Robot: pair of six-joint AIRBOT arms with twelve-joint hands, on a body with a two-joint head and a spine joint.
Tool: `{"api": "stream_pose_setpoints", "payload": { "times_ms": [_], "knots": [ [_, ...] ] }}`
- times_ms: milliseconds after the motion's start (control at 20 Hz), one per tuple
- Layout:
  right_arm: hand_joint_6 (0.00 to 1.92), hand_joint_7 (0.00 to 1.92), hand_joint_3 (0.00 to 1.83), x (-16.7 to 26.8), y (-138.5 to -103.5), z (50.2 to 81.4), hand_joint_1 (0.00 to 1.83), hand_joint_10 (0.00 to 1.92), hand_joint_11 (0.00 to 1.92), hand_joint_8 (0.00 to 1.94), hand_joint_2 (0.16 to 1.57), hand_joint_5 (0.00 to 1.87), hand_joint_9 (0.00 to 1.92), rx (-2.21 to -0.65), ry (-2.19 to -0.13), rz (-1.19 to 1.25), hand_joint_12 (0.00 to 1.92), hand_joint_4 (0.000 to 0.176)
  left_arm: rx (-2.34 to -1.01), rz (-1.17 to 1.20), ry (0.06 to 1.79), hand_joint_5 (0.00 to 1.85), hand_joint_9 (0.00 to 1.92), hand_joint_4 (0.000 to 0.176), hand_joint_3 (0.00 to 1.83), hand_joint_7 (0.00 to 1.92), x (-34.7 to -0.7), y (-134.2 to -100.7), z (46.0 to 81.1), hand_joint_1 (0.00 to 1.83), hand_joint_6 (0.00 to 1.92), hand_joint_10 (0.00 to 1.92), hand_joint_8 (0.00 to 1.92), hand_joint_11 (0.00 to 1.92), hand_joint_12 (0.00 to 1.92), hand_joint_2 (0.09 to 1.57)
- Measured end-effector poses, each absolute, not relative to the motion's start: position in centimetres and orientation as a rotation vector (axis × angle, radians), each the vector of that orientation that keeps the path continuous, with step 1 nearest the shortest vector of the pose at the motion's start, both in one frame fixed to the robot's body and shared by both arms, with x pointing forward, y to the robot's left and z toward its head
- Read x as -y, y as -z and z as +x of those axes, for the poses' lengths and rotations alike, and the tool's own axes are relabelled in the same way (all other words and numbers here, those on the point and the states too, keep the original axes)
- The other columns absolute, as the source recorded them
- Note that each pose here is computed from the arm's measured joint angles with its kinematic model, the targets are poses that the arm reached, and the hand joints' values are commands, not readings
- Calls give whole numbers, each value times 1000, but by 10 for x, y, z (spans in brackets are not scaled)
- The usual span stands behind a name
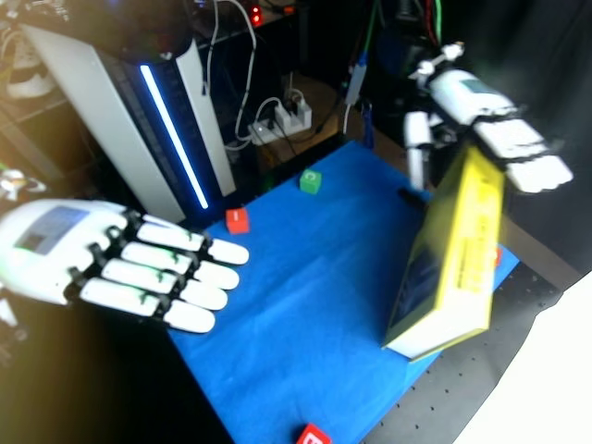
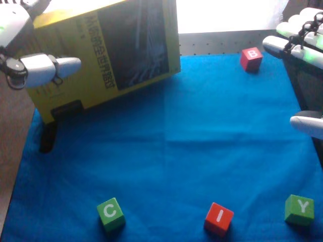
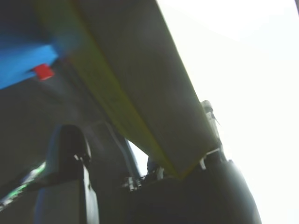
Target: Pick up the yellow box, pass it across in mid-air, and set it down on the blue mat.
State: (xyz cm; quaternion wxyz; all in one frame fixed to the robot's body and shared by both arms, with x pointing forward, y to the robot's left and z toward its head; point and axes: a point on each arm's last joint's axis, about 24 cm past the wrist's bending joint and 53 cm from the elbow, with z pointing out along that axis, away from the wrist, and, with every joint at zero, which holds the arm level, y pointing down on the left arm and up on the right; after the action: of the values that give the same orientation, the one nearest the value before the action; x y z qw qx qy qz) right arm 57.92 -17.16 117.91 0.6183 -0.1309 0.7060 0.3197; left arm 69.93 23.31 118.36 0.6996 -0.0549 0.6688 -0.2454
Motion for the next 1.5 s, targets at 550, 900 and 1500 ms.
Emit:
{"api": "stream_pose_setpoints", "payload": {
  "times_ms": [550, 900, 1500],
  "knots": [
    [0, 0, 0, 170, -1177, 580, 214, 0, 0, 0, 1291, 0, 0, -1628, -742, -290, 0, 52, -1514, -116, 562, 773, 1054, 41, 0, 887, -222, -1177, 698, 1095, 1898, 1919, 1912, 1205, 1921, 1069],
    [0, 0, 3, 171, -1177, 580, 203, 0, 2, 0, 1304, 0, 0, -1629, -742, -288, 3, 64, -1512, -79, 578, 1176, 1395, 46, 13, 1338, -211, -1174, 687, 1403, 1921, 1921, 1921, 1451, 1921, 1179],
    [0, 0, 0, 180, -1183, 585, 381, 0, 0, 0, 1346, 0, 0, -1615, -723, -263, 0, 43, -1306, 60, 600, 1191, 1628, 69, 0, 1474, -209, -1233, 619, 1604, 1921, 1921, 1921, 1680, 1921, 1155]
  ]
}}
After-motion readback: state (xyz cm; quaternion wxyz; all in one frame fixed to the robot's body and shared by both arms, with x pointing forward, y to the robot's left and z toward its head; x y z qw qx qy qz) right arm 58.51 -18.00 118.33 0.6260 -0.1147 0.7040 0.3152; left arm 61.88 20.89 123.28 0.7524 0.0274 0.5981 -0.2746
